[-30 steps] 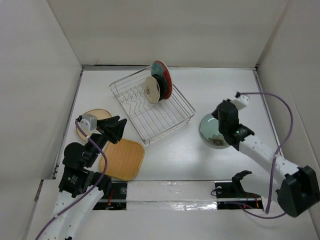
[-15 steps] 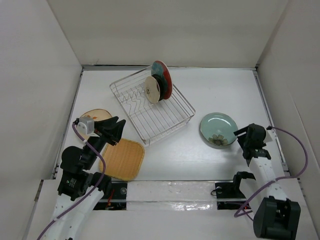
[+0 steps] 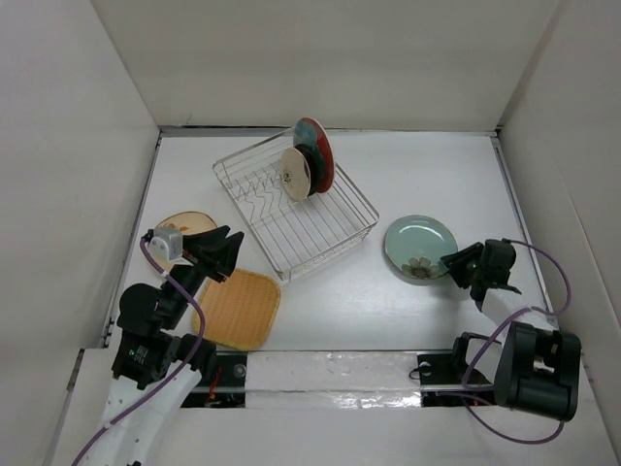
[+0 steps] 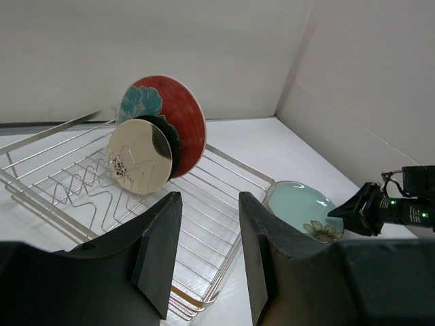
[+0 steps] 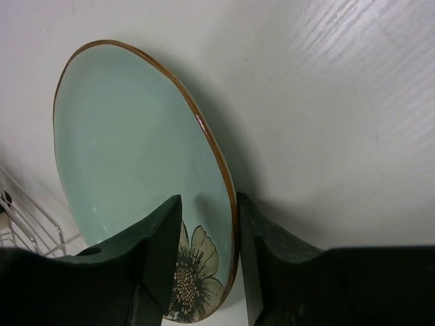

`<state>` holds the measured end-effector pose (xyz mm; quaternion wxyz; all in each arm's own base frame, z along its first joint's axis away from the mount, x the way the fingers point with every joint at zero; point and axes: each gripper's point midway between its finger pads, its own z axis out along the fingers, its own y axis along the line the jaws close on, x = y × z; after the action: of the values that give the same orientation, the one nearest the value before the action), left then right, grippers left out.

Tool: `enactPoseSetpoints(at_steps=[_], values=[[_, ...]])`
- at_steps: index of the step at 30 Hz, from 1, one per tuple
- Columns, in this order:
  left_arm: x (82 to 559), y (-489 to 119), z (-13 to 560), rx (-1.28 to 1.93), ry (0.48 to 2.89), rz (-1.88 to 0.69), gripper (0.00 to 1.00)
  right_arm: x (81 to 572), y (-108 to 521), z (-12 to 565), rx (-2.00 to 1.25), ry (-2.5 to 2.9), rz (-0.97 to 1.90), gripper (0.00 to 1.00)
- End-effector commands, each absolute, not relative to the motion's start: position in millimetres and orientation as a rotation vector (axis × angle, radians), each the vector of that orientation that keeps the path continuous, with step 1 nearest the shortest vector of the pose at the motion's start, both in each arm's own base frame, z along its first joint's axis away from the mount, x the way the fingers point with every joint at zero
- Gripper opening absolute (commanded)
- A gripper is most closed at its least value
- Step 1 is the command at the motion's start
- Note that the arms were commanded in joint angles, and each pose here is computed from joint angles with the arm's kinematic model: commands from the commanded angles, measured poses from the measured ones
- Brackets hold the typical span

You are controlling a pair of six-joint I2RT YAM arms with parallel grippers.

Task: Load the plates into the dish rack

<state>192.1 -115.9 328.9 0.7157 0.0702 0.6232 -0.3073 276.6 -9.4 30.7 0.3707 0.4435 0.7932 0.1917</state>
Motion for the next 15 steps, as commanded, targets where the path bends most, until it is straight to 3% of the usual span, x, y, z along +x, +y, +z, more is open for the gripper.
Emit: enactPoseSetpoints(at_steps=[1,6,11,15], values=[[189,-116,346,0.159,1.328,-0.690,0.36,286,3,37,1.087,2.008,0.621,0.40],[191,-116,345,0.156,1.332,-0.686,0.36,285,-6,30,1.161,1.955,0.628,0.00],[193,-117,343,0.159,1.343,-0.686,0.36,298,-10,67,1.081,1.816,0.678,0.00],[194,-117,342,0.157,1.349,-0.680,0.36,307,-16,140,0.933,1.652,0.676,0.00]])
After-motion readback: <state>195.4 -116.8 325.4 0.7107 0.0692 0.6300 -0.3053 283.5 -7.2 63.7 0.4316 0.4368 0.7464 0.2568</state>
